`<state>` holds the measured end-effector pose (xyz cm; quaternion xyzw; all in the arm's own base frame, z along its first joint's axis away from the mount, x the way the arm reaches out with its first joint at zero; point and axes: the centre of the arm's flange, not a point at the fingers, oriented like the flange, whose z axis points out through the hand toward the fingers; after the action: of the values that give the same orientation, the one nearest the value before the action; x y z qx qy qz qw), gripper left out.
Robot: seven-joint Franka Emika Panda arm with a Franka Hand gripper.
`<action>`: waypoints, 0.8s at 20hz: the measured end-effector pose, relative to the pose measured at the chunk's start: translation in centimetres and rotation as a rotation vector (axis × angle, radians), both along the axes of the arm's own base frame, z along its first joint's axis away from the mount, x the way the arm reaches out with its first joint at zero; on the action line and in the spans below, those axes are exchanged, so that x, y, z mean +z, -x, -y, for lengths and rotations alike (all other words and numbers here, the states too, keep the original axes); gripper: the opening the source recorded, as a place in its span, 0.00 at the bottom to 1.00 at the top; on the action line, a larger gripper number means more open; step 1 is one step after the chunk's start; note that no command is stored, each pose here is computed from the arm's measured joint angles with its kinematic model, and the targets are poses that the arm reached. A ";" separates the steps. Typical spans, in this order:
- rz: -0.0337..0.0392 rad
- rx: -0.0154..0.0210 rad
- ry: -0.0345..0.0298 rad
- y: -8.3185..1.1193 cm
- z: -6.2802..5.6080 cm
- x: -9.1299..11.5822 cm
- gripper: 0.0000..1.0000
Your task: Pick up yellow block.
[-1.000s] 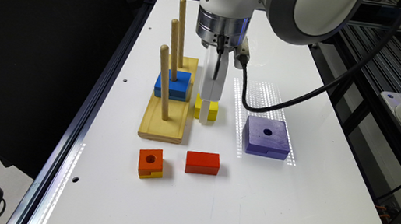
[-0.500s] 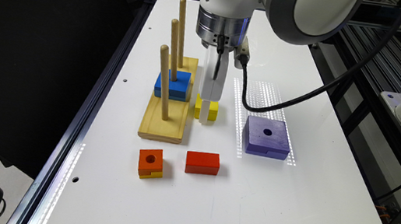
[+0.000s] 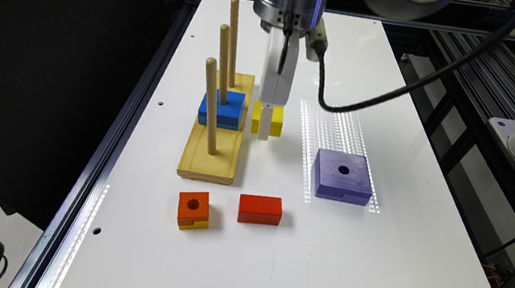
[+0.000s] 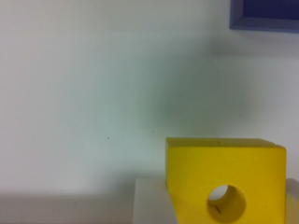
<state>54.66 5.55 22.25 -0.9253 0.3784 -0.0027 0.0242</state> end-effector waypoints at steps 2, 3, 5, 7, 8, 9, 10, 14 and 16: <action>0.0016 0.0007 0.0018 -0.02 0.0 0.7 0.00; 0.0026 0.0011 0.0027 -0.03 0.0 1.1 0.00; 0.0043 0.0023 0.0061 -0.02 0.0 2.4 0.00; 0.0033 0.0034 0.0099 0.07 0.0 3.7 0.00; 0.0018 0.0039 0.0115 0.13 0.0 4.2 0.00; 0.0016 0.0041 0.0124 0.17 0.0 4.5 0.00; 0.0005 0.0044 0.0130 0.20 0.0 4.6 0.00; 0.0104 0.0049 0.0154 0.13 0.0 6.0 0.00; 0.0119 0.0056 0.0206 0.40 0.0 8.0 0.00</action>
<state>54.27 5.57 30.20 -0.9266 0.3756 -0.0121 0.0169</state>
